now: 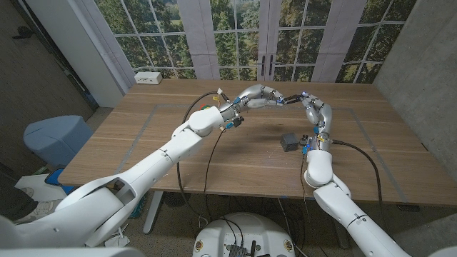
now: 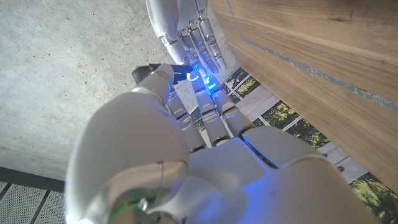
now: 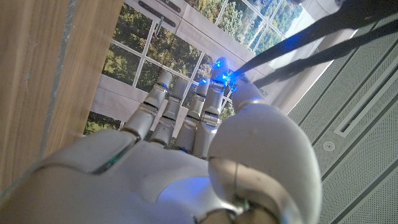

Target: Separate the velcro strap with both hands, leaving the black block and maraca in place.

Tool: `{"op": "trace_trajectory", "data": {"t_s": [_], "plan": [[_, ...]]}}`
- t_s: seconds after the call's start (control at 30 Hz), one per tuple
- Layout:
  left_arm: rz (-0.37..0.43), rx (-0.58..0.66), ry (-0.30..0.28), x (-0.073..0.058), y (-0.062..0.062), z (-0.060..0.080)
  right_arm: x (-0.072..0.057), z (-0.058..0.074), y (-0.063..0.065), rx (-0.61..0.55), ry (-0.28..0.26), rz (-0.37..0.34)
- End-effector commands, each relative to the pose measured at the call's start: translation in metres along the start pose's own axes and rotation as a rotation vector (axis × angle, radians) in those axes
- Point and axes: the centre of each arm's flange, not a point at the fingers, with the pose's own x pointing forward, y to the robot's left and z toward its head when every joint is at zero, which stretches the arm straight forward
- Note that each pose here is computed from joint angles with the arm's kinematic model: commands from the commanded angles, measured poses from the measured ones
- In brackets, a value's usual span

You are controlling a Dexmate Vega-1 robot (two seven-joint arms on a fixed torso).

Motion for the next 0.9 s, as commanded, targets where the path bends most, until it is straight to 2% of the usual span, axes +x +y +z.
{"op": "trace_trajectory", "data": {"t_s": [0.03, 0.9], "plan": [[-0.006, 0.004, 0.001, -0.0006, -0.0007, -0.0011, 0.0012, -0.0019, -0.0032, 0.027, 0.004, -0.046], [-0.028, 0.015, -0.035, -0.0024, -0.0042, 0.0081, 0.0, -0.0096, -0.0064, 0.106, 0.037, -0.175]]}}
